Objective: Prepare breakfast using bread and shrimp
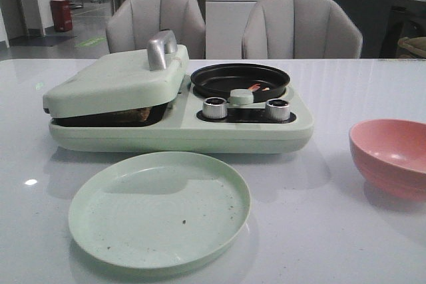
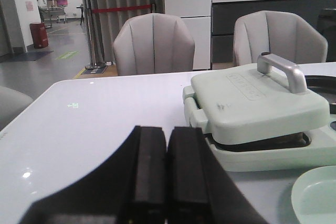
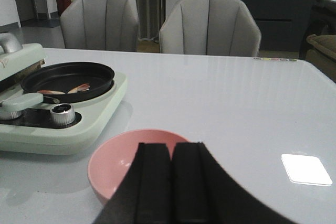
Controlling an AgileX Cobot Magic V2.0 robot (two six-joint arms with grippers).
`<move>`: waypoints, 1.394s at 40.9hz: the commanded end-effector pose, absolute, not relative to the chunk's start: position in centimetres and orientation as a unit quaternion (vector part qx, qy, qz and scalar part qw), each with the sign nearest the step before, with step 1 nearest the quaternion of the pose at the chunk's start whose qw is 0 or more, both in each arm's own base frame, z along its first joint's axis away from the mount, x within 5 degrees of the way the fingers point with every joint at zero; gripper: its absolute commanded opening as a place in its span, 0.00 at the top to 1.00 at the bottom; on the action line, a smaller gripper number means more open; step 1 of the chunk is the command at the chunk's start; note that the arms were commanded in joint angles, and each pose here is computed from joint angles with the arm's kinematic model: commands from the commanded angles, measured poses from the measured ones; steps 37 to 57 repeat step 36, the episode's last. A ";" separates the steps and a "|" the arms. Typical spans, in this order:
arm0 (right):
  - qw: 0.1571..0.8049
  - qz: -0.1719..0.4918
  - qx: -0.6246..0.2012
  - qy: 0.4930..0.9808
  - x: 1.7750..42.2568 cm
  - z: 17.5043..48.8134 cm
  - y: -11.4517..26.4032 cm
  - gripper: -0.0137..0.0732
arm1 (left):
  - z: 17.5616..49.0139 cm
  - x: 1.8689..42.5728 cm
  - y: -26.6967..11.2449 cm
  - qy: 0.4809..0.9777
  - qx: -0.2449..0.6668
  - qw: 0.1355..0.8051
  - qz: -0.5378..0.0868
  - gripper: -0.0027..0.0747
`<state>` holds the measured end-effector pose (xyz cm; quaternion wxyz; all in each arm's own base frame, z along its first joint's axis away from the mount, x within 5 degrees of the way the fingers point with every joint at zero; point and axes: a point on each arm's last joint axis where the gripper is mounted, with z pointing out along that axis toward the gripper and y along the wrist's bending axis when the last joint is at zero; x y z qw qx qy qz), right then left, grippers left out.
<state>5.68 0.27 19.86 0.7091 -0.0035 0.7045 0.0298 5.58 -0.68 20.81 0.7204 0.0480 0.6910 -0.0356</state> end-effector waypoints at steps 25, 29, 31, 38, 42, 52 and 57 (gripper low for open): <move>0.758 0.026 0.011 0.652 5.3 21.5 0.1 0.80 | 20.7 5.5 -0.7 0.665 0.043 0.745 -0.041 0.84; 0.758 0.026 0.011 0.652 5.3 21.5 0.1 0.80 | 20.7 5.5 -0.7 0.665 0.043 0.745 -0.041 0.84; 0.758 0.026 0.011 0.652 5.3 21.5 0.1 0.80 | 20.7 5.5 -0.7 0.665 0.043 0.745 -0.041 0.84; 0.758 0.026 0.011 0.652 5.3 21.5 0.1 0.80 | 20.7 5.5 -0.7 0.665 0.043 0.745 -0.041 0.84; 0.758 0.026 0.011 0.652 5.3 21.5 0.1 0.80 | 20.7 5.5 -0.7 0.665 0.043 0.745 -0.041 0.84; 0.758 0.026 0.011 0.652 5.3 21.5 0.1 0.80 | 20.7 5.5 -0.7 0.665 0.043 0.745 -0.041 0.84; 0.758 0.026 0.011 0.652 5.3 21.5 0.1 0.80 | 20.7 5.5 -0.7 0.665 0.043 0.745 -0.041 0.84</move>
